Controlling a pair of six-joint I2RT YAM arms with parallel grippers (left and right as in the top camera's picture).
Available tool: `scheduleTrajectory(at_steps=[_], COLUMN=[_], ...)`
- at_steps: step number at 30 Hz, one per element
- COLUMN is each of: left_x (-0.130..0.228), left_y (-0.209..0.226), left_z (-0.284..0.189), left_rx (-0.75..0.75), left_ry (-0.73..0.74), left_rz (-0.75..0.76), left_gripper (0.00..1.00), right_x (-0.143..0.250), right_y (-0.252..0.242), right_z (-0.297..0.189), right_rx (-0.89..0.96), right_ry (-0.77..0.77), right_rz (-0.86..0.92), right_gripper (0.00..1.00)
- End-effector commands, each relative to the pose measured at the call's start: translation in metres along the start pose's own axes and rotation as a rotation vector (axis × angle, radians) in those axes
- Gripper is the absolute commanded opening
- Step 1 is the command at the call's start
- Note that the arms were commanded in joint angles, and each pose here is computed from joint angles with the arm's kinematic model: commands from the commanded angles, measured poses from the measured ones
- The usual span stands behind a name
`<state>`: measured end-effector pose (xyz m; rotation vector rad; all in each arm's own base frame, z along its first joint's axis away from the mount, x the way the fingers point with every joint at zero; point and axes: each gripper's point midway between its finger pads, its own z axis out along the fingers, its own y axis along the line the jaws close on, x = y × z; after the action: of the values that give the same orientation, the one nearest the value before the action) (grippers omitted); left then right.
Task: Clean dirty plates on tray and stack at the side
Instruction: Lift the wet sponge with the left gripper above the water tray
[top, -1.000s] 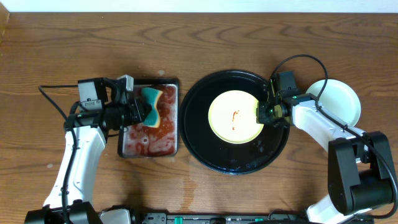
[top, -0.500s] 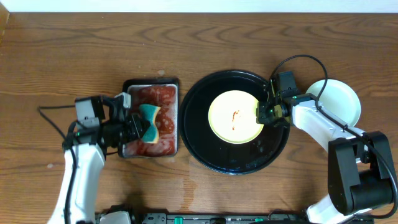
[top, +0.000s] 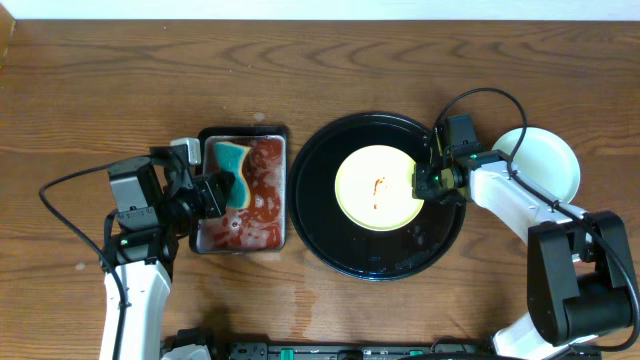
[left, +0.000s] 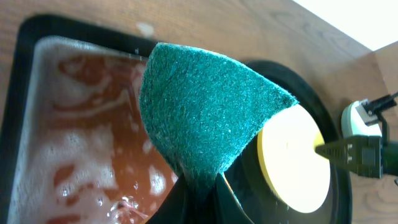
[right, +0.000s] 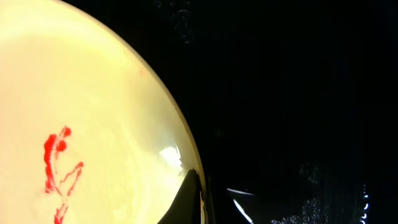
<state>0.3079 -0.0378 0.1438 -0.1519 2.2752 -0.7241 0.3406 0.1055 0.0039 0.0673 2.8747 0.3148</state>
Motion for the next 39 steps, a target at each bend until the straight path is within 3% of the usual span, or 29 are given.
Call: scheduleTrajectory(at_steps=[1, 9, 19, 39], left_x=[-0.005, -0.017, -0.035, -0.036], left_y=[0.001, 0.001, -0.027, -0.027], left_z=[0.003, 0.009, 0.005, 0.004], left_rx=[0.013, 0.028, 0.175, 0.178], left_ry=[-0.013, -0.05, -0.108, -0.108], left_rz=[-0.012, -0.024, 0.039, 0.008], left_gripper=[0.07, 0.07, 0.07, 0.07], right_x=[0.012, 0.012, 0.012, 0.01], right_y=[-0.004, -0.004, -0.004, -0.003], right_z=[0.004, 0.004, 0.004, 0.004], right_rx=[0.018, 0.018, 0.018, 0.016], right_ry=[0.033, 0.033, 0.032, 0.025], right_rz=[-0.002, -0.002, -0.003, -0.003], right_gripper=[0.01, 0.01, 0.01, 0.01])
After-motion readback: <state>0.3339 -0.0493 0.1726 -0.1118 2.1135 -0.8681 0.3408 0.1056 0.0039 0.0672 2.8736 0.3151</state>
